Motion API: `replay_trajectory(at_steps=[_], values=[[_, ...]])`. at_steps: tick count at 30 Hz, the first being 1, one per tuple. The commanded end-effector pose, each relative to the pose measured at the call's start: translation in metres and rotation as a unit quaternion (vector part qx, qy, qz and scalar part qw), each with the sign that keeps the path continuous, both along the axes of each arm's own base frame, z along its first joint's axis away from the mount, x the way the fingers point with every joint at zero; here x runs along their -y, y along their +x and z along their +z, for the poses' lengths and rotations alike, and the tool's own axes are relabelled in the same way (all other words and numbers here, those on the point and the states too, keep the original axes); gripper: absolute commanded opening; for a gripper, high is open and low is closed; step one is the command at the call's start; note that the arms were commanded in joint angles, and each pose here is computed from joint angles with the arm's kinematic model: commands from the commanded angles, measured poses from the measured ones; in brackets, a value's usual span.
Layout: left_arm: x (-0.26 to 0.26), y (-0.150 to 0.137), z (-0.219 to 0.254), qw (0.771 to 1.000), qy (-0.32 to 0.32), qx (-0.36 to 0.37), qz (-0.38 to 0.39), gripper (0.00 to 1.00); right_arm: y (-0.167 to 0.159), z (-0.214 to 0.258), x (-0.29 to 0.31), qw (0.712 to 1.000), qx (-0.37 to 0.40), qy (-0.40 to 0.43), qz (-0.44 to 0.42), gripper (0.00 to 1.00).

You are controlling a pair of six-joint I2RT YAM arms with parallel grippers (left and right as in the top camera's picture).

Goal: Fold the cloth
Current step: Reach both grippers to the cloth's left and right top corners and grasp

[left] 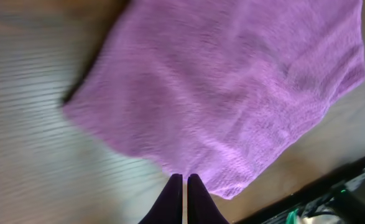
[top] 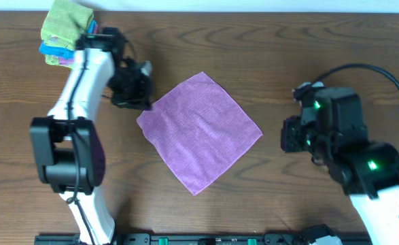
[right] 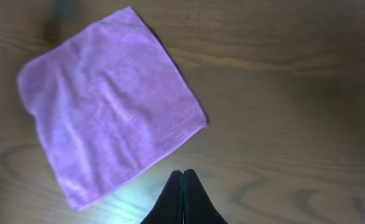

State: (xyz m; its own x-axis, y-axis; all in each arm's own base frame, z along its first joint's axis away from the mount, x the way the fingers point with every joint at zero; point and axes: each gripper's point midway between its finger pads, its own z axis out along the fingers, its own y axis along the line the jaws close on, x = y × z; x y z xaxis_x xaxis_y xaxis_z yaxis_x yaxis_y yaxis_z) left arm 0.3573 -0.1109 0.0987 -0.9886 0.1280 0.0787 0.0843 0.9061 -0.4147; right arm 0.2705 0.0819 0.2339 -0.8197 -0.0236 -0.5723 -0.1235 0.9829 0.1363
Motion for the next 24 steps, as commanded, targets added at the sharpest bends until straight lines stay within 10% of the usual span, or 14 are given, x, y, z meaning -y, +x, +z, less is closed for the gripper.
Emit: replay_trajectory(at_steps=[1,11,24], values=[[0.018,-0.001,0.005,0.999,0.036,0.014,-0.006,0.06,0.014,-0.031,0.005,0.998,-0.036,-0.046,0.014,0.02],[0.031,0.009,0.003,0.987,0.125,0.078,0.062,0.06,0.07,-0.11,-0.011,0.992,-0.112,0.001,0.058,0.01],[-0.002,-0.004,-0.059,0.963,0.205,0.061,0.166,0.06,0.053,-0.183,-0.046,0.969,-0.218,0.006,0.116,0.02]])
